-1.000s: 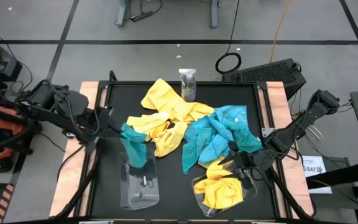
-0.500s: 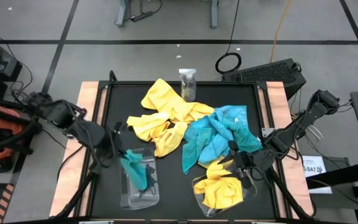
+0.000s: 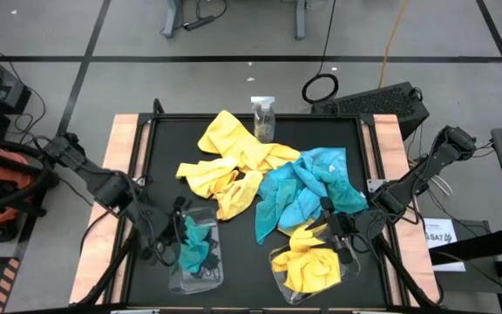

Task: Sort microfiber towel by color & place in baskets
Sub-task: Put the blue microfiber towel into the left transparent bin

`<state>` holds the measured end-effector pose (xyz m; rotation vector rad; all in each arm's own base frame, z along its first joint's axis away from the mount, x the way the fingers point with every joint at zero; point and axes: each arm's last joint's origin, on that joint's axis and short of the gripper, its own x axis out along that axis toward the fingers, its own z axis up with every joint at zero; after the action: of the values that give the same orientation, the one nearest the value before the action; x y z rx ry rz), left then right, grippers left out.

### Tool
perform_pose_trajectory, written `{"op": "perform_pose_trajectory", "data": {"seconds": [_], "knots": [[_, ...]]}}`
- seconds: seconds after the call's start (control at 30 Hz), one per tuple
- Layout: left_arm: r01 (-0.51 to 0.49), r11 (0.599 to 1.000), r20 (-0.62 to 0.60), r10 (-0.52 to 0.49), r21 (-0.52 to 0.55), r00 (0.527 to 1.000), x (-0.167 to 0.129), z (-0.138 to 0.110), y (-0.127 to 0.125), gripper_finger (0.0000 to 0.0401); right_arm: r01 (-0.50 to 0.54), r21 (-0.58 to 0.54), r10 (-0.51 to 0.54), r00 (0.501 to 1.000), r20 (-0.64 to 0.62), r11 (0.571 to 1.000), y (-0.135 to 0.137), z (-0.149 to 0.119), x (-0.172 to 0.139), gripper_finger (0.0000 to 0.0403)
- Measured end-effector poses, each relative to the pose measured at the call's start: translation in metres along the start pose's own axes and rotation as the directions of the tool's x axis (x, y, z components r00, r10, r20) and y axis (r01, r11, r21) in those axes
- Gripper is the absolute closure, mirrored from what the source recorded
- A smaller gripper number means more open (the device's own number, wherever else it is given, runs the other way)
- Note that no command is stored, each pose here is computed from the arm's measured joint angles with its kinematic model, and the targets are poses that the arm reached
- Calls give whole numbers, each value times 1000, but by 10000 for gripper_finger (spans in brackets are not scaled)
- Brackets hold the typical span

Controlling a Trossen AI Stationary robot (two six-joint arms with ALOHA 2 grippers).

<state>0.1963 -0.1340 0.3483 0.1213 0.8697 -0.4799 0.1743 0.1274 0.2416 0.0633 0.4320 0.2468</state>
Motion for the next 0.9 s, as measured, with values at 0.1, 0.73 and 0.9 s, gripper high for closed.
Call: {"op": "perform_pose_trajectory", "data": {"seconds": [0.1,0.73,0.9], "knots": [[5,1000,-32,-6,-31,999,18,-13,-2,401,0,0,0,1000,0,1000,0,0,0,165],[-105,987,-193,80,-122,978,107,-95,5,389,1,22,-1,1000,1,1000,0,0,0,165],[-136,988,-252,113,-75,961,127,-100,6,388,3,26,-3,1000,1,1000,0,0,0,165]]}}
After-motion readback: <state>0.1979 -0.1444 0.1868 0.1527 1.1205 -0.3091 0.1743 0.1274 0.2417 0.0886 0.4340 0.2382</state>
